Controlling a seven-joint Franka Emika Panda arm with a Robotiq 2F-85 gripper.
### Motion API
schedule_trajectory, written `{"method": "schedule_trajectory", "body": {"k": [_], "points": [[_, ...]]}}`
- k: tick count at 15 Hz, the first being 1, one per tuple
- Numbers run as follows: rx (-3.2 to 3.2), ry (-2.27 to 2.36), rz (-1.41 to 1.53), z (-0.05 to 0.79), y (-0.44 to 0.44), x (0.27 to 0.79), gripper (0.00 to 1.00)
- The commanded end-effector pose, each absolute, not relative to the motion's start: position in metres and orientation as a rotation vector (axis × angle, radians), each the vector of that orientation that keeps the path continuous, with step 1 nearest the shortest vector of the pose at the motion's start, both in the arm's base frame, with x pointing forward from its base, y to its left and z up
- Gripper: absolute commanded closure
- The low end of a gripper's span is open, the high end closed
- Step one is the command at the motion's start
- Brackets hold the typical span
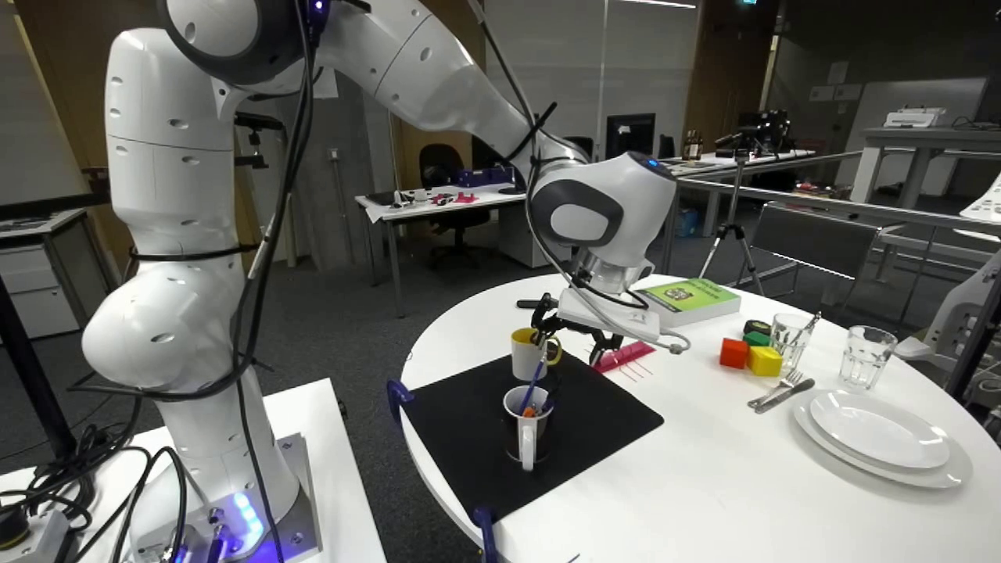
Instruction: Move the scissors from the right cup to the left cup
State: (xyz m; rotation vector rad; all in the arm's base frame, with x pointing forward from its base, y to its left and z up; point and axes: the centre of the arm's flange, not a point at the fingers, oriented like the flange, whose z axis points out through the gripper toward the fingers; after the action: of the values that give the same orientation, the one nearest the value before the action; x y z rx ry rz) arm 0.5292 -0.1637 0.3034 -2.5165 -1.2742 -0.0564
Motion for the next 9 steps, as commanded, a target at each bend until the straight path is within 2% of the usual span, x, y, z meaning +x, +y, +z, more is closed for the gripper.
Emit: {"method": "schedule_trajectory", "body": {"k": [1,9], "points": [[-2.525,-1.365,-0.116,0.292,-0.167,0.525,0.00],[-2.519,-1.399,-0.101,0.278,-0.162,0.526,0.00]]}}
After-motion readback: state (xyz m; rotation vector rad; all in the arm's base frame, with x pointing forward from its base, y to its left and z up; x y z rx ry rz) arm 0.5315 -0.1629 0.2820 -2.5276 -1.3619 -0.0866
